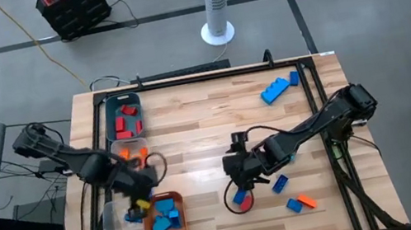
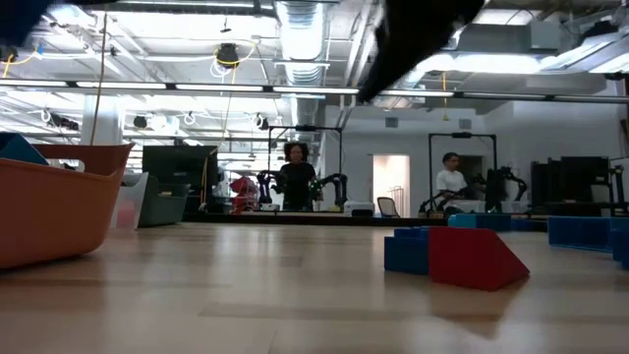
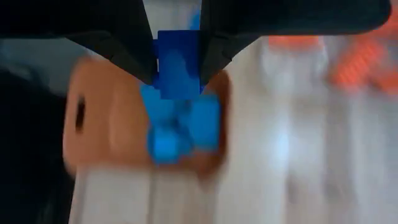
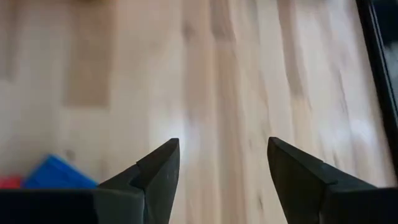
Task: Sort blocks
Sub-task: Put the blue game piece into the bottom transparent bin
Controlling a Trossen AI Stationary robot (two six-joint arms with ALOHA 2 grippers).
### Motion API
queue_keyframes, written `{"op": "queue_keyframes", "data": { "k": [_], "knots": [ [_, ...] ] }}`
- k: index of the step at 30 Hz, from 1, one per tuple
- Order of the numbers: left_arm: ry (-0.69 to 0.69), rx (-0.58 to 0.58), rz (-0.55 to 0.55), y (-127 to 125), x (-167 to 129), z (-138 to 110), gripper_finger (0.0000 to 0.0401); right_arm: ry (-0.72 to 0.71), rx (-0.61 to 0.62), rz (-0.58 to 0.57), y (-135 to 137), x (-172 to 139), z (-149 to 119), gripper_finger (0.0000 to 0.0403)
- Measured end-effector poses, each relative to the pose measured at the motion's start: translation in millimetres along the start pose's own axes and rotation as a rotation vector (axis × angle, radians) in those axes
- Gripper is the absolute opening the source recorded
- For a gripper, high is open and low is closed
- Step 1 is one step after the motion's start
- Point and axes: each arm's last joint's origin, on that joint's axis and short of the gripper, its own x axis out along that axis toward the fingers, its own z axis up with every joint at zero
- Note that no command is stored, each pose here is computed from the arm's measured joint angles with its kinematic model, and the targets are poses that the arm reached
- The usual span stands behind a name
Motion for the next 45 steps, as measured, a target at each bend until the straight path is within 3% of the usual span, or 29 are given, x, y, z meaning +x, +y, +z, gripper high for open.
{"op": "queue_keyframes", "data": {
  "k": [5, 11, 17, 21, 25, 29, 32, 40, 45],
  "knots": [
    [0.195, -0.088, -0.022, -12.0, 13.8, -28.0, 0.009, 0.125, 0.025, -0.06, -1.7, -2.5, -14.7, 0.0244],
    [0.258, -0.123, 0.026, -17.6, 43.8, -52.2, 0.0098, 0.176, 0.029, -0.088, 1.3, -6.6, -22.2, 0.0244],
    [0.314, -0.196, 0.012, -15.5, 68.1, -63.7, 0.0148, 0.176, 0.015, -0.079, 7.9, -10.5, -24.4, 0.0243],
    [0.352, -0.224, 0.004, -15.0, 69.1, -65.7, 0.0184, 0.21, 0.015, -0.084, 12.3, -14.9, -30.1, 0.0243],
    [0.408, -0.241, -0.08, -17.9, 64.5, -60.9, 0.0199, 0.245, -0.003, -0.085, 19.6, -21.6, -37.1, 0.0243],
    [0.287, -0.211, -0.157, -22.8, 54.4, -42.7, 0.0199, 0.156, 0.001, -0.036, 33.6, -24.0, -33.2, 0.0243],
    [0.139, -0.146, -0.155, -22.7, 47.5, -28.2, 0.0199, 0.094, -0.015, 0.034, 43.9, -19.6, -32.6, 0.0243],
    [-0.094, -0.093, 0.005, -5.2, 41.0, -4.1, 0.0199, 0.066, 0.02, 0.251, 49.4, -6.9, -29.8, 0.0243],
    [-0.185, -0.078, 0.086, 3.3, 40.4, 5.1, 0.0199, 0.214, -0.001, 0.278, 50.1, -10.2, -43.9, 0.0243]
  ]
}}
